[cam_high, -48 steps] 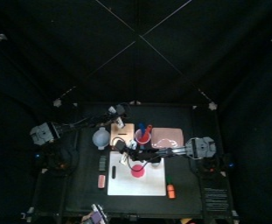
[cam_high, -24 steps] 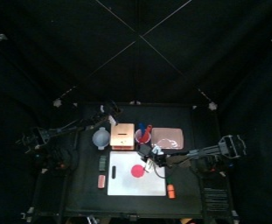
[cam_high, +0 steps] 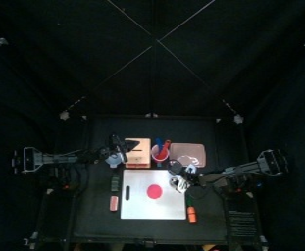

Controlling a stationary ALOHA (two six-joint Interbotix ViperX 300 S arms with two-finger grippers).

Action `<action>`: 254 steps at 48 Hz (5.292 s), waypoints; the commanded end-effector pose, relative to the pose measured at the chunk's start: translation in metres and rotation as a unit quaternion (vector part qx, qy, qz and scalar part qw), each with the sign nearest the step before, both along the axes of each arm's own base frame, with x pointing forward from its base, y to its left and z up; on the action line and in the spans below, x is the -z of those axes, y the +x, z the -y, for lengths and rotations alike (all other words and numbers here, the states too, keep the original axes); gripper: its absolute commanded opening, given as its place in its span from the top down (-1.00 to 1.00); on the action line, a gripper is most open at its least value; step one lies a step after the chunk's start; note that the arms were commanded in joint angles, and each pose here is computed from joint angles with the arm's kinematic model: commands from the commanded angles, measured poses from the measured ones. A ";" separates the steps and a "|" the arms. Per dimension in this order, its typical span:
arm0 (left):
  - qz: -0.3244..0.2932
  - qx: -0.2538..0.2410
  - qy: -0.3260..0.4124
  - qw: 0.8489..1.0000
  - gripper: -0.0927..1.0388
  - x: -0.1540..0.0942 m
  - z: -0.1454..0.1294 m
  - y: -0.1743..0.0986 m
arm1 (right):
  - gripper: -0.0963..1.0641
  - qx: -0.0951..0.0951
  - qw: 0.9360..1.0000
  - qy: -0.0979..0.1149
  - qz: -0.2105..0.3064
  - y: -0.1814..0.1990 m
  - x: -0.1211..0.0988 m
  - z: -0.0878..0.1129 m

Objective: Get the cutter from the drawer then cut the dough then place the extra dough in the bowl
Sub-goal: Cut the dough

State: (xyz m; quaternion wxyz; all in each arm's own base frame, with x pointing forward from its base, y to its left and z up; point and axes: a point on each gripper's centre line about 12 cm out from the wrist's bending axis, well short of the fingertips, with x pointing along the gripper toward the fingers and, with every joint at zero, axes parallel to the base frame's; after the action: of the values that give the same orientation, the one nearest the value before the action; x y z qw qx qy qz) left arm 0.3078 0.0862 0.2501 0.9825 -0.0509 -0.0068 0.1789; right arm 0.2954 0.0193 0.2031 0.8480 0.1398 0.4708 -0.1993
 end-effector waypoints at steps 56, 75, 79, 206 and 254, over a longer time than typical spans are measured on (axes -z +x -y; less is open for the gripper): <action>-0.016 0.036 -0.067 0.997 0.24 0.043 0.055 -0.033 | -0.11 -0.093 0.995 0.008 -0.020 0.046 0.004 -0.008; -0.056 0.016 -0.082 0.995 0.24 0.070 0.051 -0.054 | -0.11 -0.128 0.991 0.003 -0.032 0.119 -0.001 -0.025; -0.062 0.013 -0.085 0.994 0.24 0.074 0.050 -0.058 | -0.11 -0.132 0.991 -0.001 -0.030 0.129 0.005 -0.026; -0.067 0.100 -0.019 0.993 0.22 0.067 0.079 0.033 | -0.59 -0.134 0.937 0.109 0.305 -0.023 0.004 -0.013; -0.096 0.188 0.005 0.977 -0.55 0.108 0.149 0.057 | -0.58 -0.175 0.938 0.040 0.296 0.039 0.056 -0.017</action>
State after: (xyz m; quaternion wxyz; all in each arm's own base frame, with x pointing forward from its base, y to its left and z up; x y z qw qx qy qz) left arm 0.3608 -0.0627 0.1335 0.9938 -0.0260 0.1083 -0.0056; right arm 0.3258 0.0369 0.1365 0.9590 0.1391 0.2456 0.0259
